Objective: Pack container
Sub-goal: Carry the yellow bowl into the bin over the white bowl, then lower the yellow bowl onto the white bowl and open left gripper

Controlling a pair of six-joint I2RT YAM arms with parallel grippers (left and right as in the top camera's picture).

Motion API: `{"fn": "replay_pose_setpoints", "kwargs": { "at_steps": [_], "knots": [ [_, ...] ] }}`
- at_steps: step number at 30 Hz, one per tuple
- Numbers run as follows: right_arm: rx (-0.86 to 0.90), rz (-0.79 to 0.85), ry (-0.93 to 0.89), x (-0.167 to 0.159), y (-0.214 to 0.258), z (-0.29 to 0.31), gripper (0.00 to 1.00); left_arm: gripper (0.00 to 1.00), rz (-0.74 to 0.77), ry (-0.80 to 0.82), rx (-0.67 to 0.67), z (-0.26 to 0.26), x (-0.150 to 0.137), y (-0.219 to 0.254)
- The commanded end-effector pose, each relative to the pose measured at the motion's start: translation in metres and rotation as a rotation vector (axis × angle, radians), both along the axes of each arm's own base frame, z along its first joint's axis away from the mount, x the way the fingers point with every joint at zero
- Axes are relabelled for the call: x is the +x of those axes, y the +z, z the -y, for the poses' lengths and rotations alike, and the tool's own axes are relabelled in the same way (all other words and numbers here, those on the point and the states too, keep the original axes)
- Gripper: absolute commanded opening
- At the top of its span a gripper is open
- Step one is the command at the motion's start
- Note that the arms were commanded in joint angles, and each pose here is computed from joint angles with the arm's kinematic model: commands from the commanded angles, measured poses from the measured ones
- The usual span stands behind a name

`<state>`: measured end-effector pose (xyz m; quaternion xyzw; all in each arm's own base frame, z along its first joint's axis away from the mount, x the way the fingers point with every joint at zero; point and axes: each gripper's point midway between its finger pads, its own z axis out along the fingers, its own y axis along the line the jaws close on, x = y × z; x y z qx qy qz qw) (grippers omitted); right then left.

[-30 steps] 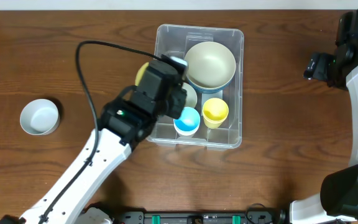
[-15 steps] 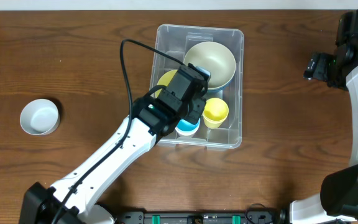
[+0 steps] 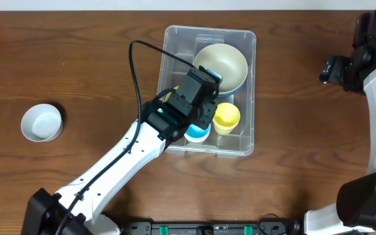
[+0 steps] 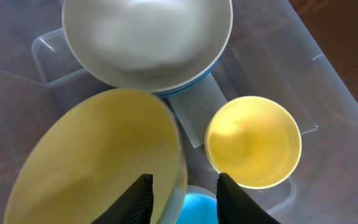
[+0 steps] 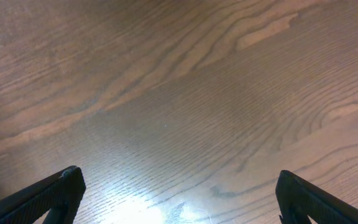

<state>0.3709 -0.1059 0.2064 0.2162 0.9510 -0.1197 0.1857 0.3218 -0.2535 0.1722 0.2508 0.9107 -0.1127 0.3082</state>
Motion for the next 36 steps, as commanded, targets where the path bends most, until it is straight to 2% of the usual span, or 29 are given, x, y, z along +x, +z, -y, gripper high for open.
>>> {"fn": "replay_pose_setpoints", "kwargs": {
  "at_steps": [1, 7, 12, 14, 36],
  "knots": [
    [0.000, 0.034, -0.019, 0.000, 0.010, 0.002, 0.99, 0.34, 0.054, 0.005, 0.009, -0.004, 0.008, 0.015],
    [0.000, 0.034, -0.019, 0.000, 0.010, 0.002, 0.99, 0.33, 0.064, 0.008, 0.001, -0.006, 0.007, 0.021],
    [0.000, 0.034, -0.019, 0.000, 0.010, 0.002, 0.99, 0.14, 0.052, 0.008, 0.010, -0.008, 0.005, 0.019],
    [0.000, 0.034, -0.019, 0.000, 0.010, 0.002, 0.99, 0.10, 0.050, 0.007, 0.012, -0.008, 0.004, 0.019],
    [0.000, 0.034, -0.019, 0.000, 0.010, 0.002, 0.99, 0.09, 0.000, 0.006, 0.052, -0.016, -0.005, 0.009]
  ]
}}
